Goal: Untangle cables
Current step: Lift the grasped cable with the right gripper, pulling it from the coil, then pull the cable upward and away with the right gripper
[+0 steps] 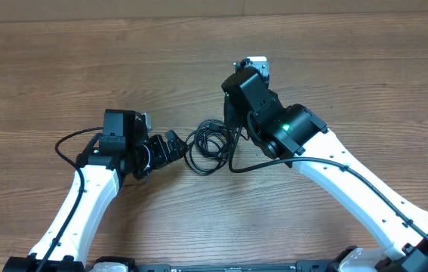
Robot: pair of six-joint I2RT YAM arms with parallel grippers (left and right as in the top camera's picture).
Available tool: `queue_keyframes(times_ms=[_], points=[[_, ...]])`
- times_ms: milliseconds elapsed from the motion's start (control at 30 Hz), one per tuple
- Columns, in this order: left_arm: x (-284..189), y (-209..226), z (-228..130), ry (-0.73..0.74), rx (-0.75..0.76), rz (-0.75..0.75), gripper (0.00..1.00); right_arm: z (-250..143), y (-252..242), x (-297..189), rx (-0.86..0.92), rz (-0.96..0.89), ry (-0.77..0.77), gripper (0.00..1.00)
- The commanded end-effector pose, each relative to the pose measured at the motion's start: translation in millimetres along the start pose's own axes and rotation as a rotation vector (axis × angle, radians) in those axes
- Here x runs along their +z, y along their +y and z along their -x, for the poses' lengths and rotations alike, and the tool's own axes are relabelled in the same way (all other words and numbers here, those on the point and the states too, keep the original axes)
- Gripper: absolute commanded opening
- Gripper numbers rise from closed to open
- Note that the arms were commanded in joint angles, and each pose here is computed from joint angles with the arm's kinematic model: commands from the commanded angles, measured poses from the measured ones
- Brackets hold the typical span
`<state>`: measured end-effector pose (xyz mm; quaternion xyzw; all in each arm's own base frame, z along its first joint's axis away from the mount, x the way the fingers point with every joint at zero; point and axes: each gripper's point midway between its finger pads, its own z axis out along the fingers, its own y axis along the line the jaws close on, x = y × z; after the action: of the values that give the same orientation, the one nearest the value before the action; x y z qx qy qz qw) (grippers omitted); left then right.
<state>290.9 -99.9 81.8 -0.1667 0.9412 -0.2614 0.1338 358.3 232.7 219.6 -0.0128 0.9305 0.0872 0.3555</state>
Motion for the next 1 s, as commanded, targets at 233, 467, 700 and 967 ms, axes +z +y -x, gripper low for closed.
queue_keyframes(times_ms=[233,467,700,967], points=[[-2,11,13,-0.057,0.026,0.08,1.0,7,-13,3,0.116,0.0,0.005,0.04],[-2,11,13,-0.057,0.026,0.08,1.0,-10,-7,4,0.179,0.132,0.156,0.04],[-2,11,13,-0.057,0.026,0.08,1.0,-12,-13,4,0.17,0.118,0.166,0.04],[-2,11,13,-0.057,0.026,0.08,1.0,33,5,-17,0.027,0.193,0.033,0.04]])
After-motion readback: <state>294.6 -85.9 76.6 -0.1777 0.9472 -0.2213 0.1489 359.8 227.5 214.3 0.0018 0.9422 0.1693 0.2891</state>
